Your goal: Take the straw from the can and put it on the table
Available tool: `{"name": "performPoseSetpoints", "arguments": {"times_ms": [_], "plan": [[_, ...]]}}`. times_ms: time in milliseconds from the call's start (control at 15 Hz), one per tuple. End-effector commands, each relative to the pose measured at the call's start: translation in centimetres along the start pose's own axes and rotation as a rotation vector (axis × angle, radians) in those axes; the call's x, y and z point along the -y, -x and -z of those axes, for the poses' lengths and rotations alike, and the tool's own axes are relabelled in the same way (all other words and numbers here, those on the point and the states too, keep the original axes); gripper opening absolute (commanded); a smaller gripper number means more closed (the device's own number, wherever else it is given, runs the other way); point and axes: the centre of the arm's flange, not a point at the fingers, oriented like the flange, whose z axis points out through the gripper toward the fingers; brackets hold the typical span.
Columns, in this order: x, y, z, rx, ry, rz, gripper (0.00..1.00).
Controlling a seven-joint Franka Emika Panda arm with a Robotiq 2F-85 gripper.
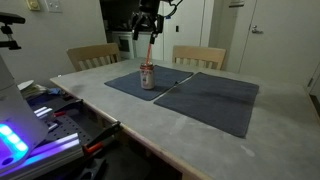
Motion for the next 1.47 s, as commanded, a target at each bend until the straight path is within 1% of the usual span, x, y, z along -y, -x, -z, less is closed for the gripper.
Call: {"name": "performPoseSetpoints", "arguments": {"times_ms": [0, 67, 600, 667, 733, 800, 867, 933, 1067, 1400], "plan": [[-0.2, -2.0, -0.1, -0.009, -0.014, -0.005, 0.69], [-0.2, -2.2, -0.1, -0.009, -0.014, -0.003, 0.61], [0.2, -2.7, -0.1, 0.002, -0.003, 0.004, 0.05], [0.2, -2.6, -0.2, 0.003, -0.001, 0.004, 0.04], [0.2, -2.5, -0.2, 0.005, 0.0, 0.003, 0.09], [0.1, -2.4, -0.3, 0.013, 0.003, 0.002, 0.35], [0.1, -2.4, -0.4, 0.017, 0.003, -0.001, 0.34], [0.0, -2.3, -0.5, 0.019, 0.002, -0.003, 0.35], [0.0, -2.3, -0.7, 0.022, -0.001, -0.006, 0.48], [0.2, -1.6, -1.6, 0.051, -0.011, -0.006, 0.84]]}}
